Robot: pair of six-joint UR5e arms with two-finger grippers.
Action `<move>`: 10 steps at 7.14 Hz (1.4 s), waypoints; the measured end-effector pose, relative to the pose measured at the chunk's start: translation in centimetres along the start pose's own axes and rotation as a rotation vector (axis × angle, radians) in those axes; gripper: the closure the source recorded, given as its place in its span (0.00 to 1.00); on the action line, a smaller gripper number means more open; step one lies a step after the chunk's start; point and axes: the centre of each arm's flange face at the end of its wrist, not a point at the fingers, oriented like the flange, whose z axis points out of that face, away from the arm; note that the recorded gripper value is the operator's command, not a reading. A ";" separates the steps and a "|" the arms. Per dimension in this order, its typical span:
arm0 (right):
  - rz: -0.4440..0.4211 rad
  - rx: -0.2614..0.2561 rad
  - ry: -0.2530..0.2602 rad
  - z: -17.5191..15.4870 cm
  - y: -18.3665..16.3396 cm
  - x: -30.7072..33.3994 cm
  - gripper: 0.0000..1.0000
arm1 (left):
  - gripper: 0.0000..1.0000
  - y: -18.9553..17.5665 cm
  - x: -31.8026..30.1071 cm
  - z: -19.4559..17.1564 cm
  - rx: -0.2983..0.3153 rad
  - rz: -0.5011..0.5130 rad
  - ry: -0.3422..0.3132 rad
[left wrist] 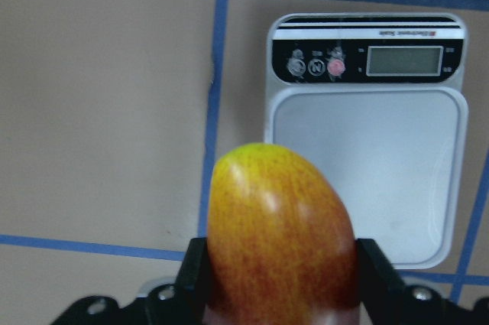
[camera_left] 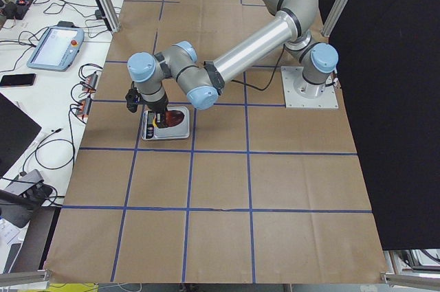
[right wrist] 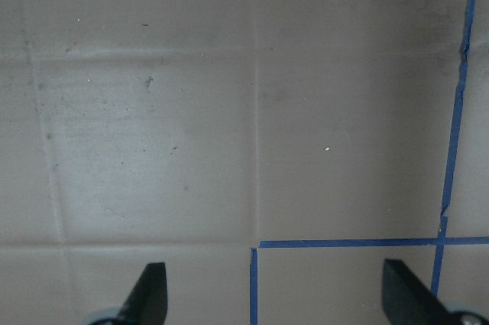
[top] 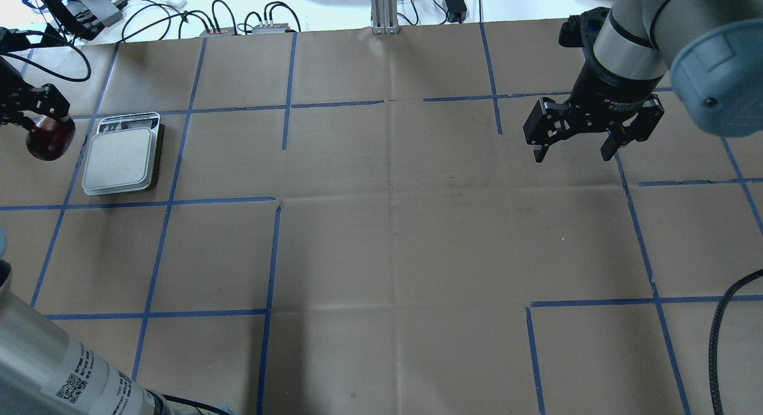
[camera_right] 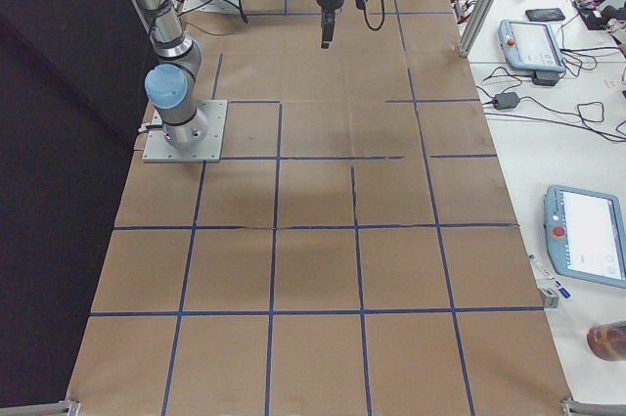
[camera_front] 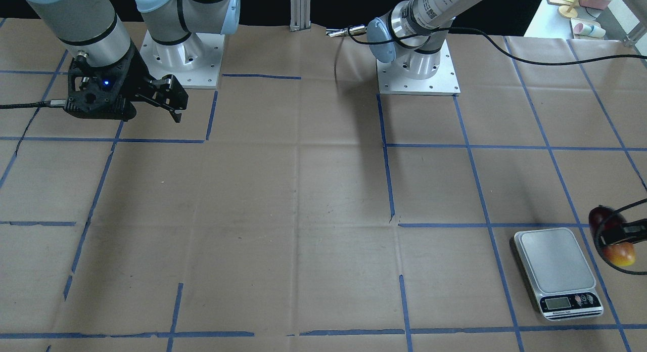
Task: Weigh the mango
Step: 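Lift the mango with the left gripper and carry it onto the scale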
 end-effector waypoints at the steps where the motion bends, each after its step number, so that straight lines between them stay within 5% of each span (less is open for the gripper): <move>1: 0.000 0.000 0.000 0.0 0.0 0.0 0.00 | 0.51 0.0 1.7 2.3 0.015 0.001 -0.010; 4: 0.000 0.000 0.000 0.0 0.0 0.0 0.00 | 0.49 -0.9 2.9 6.4 0.032 0.010 -0.024; 5: 0.000 0.000 0.000 0.0 0.0 0.0 0.00 | 0.39 -1.1 2.9 6.7 0.039 0.009 -0.026; 6: 0.000 0.000 0.000 0.0 0.0 0.0 0.00 | 0.05 -1.3 2.9 7.0 0.047 0.010 -0.029; 10: 0.000 0.000 0.000 0.0 0.0 0.0 0.00 | 0.00 -1.6 3.3 2.5 0.110 0.017 -0.059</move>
